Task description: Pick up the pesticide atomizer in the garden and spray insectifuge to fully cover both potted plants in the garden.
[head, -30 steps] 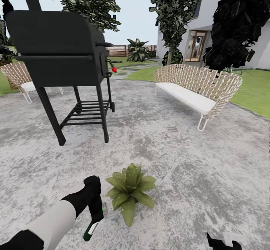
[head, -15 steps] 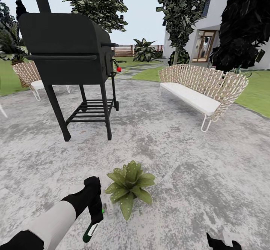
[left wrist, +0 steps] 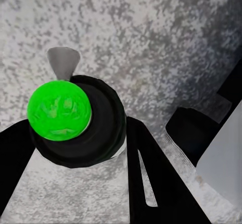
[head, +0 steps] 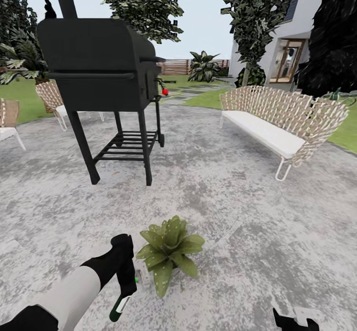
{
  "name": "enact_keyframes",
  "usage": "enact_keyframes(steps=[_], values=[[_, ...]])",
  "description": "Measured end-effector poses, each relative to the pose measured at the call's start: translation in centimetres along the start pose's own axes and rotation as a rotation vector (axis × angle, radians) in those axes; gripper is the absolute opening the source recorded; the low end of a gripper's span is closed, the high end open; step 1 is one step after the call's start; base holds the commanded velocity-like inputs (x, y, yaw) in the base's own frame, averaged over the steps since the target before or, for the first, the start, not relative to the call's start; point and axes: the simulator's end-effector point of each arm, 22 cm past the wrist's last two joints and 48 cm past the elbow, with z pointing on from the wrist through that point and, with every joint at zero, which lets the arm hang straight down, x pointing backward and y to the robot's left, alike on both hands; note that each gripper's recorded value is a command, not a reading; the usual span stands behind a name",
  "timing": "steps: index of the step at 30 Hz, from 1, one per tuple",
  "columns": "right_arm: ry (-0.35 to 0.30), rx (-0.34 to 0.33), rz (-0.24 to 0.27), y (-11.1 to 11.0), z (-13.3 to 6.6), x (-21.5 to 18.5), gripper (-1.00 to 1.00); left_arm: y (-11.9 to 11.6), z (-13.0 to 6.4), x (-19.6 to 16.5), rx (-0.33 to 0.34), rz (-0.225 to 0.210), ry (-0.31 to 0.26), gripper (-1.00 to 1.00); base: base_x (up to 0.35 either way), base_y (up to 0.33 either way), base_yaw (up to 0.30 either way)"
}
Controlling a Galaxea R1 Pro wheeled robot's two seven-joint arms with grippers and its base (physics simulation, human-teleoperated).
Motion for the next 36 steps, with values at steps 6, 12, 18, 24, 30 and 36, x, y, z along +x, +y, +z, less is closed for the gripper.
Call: enact_keyframes(steps=[6, 12, 18, 24, 30, 36], values=[[0.0, 0.0, 0.0, 0.01, 0.01, 0.0, 1.0, 0.05, 0.01, 0.07, 0.0, -0.002, 0.0, -1.0, 0.006, -0.27, 0.261], [0.001, 0.0, 0.0, 0.03, 0.01, 0.02, 1.0, 0.05, 0.04, 0.08, 0.0, -0.001, 0.001, -1.0, -0.073, -0.208, 0.277], [0.001, -0.001, 0.0, 0.03, 0.01, 0.02, 1.0, 0.1, -0.05, 0.02, -0.002, -0.001, -0.001, -1.0, -0.006, -0.016, 0.278], [0.001, -0.002, 0.001, 0.12, 0.0, 0.03, 1.0, 0.06, 0.01, 0.07, -0.001, -0.001, 0.001, -1.0, 0.001, 0.0, 0.277], [0.0, -0.001, 0.001, 0.11, -0.01, 0.02, 1.0, 0.01, 0.0, -0.01, -0.001, -0.001, 0.0, -1.0, 0.117, -0.16, 0.082], [-0.001, -0.001, 0.001, 0.1, 0.0, -0.03, 1.0, -0.17, 0.23, 0.29, 0.002, -0.018, 0.011, -1.0, 0.155, -0.228, 0.01]])
